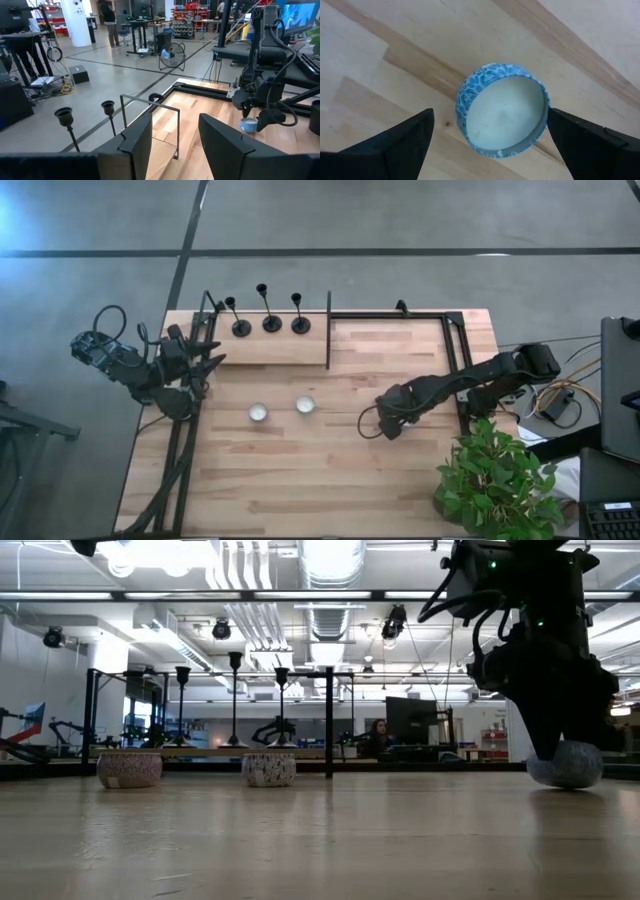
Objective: Pick & Place candle stick holders
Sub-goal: Move the blue scented candle to the center of the table
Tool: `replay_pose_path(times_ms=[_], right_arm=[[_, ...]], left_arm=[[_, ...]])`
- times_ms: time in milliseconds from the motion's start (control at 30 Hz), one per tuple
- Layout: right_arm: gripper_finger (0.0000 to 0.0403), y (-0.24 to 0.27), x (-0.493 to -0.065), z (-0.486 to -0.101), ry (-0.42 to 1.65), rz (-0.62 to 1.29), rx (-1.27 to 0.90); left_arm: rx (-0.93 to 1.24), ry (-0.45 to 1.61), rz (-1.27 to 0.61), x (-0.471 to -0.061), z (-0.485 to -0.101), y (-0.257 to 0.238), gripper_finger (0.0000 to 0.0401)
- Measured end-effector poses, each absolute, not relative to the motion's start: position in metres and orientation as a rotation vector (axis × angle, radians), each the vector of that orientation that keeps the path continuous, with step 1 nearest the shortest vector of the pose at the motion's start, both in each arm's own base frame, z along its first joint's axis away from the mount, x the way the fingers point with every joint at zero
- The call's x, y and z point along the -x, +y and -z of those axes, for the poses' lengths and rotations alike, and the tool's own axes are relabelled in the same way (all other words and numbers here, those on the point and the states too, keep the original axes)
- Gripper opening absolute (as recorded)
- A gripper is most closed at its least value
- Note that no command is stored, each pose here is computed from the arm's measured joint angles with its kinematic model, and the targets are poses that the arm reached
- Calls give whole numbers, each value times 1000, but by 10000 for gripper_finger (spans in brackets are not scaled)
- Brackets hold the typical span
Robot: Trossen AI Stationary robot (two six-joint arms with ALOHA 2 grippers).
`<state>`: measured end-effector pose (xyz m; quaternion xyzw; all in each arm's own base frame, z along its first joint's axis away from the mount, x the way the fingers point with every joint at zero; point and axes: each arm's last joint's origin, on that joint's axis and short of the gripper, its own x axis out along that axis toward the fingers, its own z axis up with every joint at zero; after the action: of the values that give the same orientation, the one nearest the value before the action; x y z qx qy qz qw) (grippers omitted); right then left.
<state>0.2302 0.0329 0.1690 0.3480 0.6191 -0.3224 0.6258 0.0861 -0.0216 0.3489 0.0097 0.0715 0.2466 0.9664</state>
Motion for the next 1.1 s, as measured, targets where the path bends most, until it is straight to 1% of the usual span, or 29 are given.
replay_pose_path(times_ms=[867,1100], right_arm=[[379,31,-231,-170,1406,761,-835],[380,31,-233,-179,1396,740,-865]], left_arm=[[-19,144,-499,-86,-349,-22,168],[-19,144,-499,-86,-349,-22,168]])
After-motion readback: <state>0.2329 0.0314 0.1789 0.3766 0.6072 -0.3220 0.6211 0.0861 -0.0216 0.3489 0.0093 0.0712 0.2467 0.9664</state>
